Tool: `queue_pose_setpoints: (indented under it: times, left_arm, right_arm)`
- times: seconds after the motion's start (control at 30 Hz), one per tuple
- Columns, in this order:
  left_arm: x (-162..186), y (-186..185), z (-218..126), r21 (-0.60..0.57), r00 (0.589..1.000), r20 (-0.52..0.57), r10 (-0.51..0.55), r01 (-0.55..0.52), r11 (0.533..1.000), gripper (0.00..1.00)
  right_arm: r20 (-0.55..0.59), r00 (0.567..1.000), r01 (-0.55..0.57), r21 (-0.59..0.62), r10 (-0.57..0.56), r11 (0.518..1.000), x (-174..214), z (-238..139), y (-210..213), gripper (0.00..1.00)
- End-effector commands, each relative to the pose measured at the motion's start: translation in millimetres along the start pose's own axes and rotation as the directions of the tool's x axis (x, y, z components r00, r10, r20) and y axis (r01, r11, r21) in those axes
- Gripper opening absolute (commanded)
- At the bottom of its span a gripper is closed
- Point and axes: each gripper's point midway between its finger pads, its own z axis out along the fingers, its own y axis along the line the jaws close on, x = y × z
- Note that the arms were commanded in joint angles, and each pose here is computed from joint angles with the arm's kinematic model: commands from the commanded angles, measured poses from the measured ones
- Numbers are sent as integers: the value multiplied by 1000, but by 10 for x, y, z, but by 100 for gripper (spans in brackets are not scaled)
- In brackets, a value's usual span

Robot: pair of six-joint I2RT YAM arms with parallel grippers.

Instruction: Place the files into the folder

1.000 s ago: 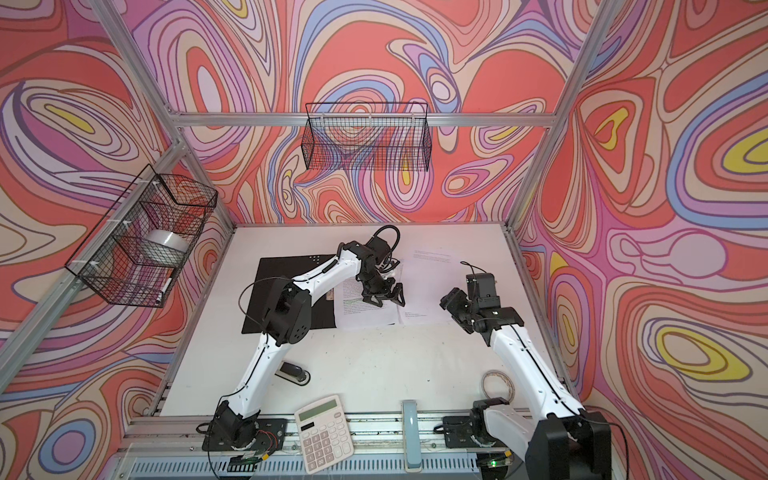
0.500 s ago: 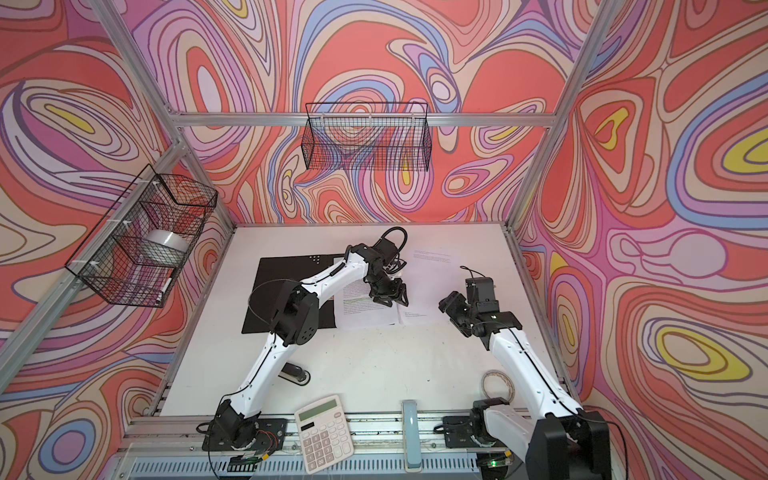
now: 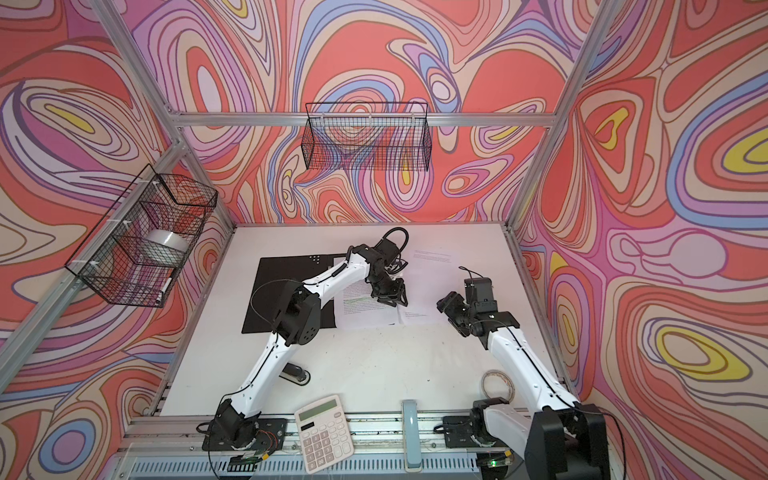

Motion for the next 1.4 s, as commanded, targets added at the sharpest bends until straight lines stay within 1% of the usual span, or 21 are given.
queue_pose_setpoints:
  times: [0.0,0.13,0.27,0.33,0.4,0.43,0.47,0.63,0.77,0.87,0.93,1.17,1.3,1.37]
  left_arm:
    - [-13,-55,74,31,1000,-12,-2,2,1000,34]
    - [-15,-33,99,27,1000,-14,-6,6,1000,26]
    - [-34,-49,85,29,1000,-6,-4,4,1000,22]
    - [-42,-65,78,33,1000,-3,-3,4,999,15]
    - [-43,-86,70,42,1000,-3,-3,3,999,4]
    - [-48,-108,56,48,1000,-1,2,-2,999,1]
    - [-50,-124,36,55,1000,0,4,-4,998,0]
    - [-95,-311,-159,95,998,35,44,-47,994,0]
    - [-136,-423,-415,78,992,89,90,-97,992,0]
    - [-125,-421,-641,53,989,118,94,-101,993,0]
    - [-94,-391,-813,63,989,124,75,-84,995,0]
    - [89,-53,-1416,106,990,137,-21,6,994,0]
    - [342,227,-1580,61,997,75,-22,17,998,0]
    - [467,403,-1638,36,998,50,-42,40,999,0]
  right_arm:
    - [4,1000,-12,-5,12,1000,7,10,-26,73]
    - [0,1000,-14,-6,14,1000,18,7,-28,72]
    - [4,1000,-17,-5,17,1000,14,-7,-31,72]
    - [3,1000,-17,-6,17,1000,16,-6,-30,72]
    - [3,1000,-16,-4,16,1000,15,-7,-28,72]
    - [6,1000,-17,-4,17,1000,6,-9,-29,72]
    - [8,1000,-17,-4,17,1000,2,-11,-24,72]
    - [13,1000,-17,3,17,1000,-6,-17,-37,72]
    - [31,999,-20,-4,20,1000,-36,-58,-15,72]
    - [54,999,-10,-12,11,1000,-90,-127,41,72]
    - [64,998,-1,-16,2,1000,-119,-169,81,72]
    - [76,997,17,-37,-14,999,-189,-229,199,72]
    - [69,998,16,-57,-12,998,-193,-215,248,72]
    - [66,998,20,-64,-15,998,-192,-200,265,72]
